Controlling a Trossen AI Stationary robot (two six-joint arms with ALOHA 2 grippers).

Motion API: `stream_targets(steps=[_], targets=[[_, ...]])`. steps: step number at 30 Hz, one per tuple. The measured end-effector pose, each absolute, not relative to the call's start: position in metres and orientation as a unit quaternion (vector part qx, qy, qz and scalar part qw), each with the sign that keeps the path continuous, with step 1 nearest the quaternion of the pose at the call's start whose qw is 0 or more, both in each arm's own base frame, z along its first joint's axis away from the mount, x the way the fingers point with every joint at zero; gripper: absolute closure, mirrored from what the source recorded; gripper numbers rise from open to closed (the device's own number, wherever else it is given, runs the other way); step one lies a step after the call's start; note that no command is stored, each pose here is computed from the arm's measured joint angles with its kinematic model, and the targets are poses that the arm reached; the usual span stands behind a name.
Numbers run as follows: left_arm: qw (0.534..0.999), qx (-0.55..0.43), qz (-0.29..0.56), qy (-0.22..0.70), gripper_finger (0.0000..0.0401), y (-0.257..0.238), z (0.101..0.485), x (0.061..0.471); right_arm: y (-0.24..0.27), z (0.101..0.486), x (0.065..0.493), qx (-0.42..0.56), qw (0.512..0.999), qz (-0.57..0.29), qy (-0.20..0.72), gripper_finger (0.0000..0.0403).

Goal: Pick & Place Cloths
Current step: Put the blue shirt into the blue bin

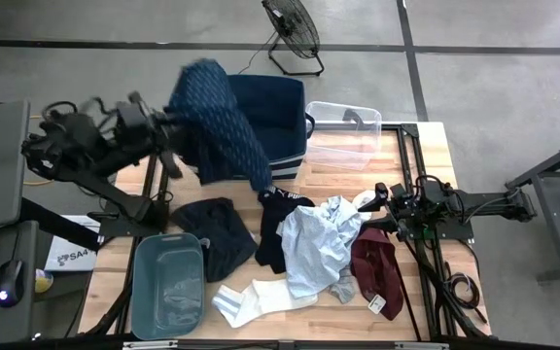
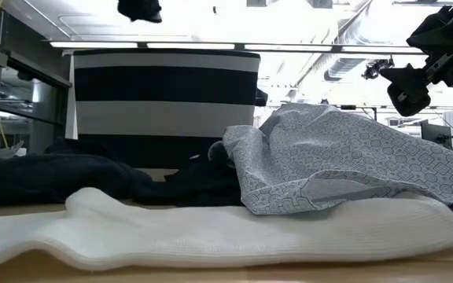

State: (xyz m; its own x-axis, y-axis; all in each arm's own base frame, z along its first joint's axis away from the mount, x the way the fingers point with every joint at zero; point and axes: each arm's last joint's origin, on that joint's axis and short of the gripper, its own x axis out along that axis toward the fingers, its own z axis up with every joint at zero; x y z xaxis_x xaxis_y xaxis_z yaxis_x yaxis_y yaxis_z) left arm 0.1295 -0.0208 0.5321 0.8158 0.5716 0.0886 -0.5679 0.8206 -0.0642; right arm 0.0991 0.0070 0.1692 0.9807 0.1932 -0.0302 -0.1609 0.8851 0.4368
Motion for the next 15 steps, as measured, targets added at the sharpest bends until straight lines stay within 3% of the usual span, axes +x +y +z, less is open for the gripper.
stream_targets(steps=[8,15], targets=[[0.895,-0.027,0.436,-0.092,0.0384,-0.01,0.545,0.14,0.007,0.169,0.099,0.222,0.97,0.091,0.036,0.0166],[0.873,-0.009,0.478,-0.099,0.0384,0.02,0.541,0.162,0.007,0.169,0.099,0.222,0.97,0.091,0.036,0.0166]])
